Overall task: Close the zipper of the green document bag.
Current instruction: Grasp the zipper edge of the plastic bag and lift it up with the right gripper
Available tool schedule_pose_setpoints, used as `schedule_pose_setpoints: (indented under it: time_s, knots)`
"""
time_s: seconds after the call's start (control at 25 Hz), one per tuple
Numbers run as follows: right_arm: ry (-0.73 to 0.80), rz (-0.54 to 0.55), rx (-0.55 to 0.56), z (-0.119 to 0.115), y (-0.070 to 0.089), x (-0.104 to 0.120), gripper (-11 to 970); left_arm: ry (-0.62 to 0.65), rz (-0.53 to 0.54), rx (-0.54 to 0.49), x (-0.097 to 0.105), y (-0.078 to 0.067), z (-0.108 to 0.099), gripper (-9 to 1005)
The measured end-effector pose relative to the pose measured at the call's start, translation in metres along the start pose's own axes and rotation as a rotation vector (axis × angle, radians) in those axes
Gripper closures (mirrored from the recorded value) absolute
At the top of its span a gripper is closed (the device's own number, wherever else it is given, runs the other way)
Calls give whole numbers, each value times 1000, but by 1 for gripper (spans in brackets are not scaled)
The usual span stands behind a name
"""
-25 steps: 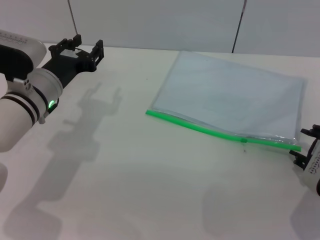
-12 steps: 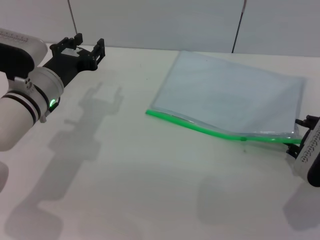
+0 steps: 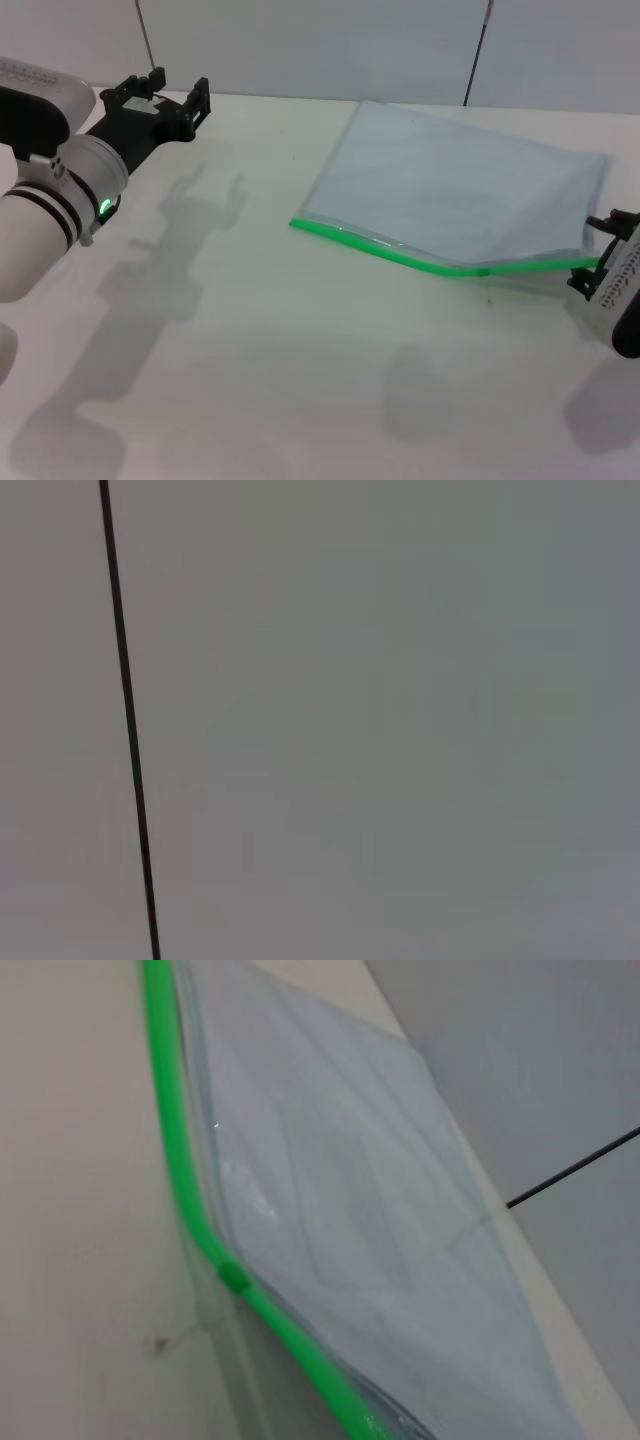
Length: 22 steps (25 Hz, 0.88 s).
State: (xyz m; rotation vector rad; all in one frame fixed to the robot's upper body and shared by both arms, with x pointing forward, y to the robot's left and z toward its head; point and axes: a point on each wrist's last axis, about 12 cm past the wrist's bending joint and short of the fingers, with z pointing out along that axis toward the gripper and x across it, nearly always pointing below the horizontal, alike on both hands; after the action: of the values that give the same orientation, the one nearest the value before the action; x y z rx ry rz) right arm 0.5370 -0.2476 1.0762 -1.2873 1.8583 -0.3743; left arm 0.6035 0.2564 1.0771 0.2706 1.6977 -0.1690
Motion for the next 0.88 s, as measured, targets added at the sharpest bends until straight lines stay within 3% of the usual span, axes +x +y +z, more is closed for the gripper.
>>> schedule_pose_setpoints:
  time_s: [0.36,0.88]
  knots:
    - [-32,14,44,-1,-3,-5,390,3,3,1,0,0,0,423]
    - [-9,-139,53,3,1,-11,369,4,6,6,-1,-2,3,424]
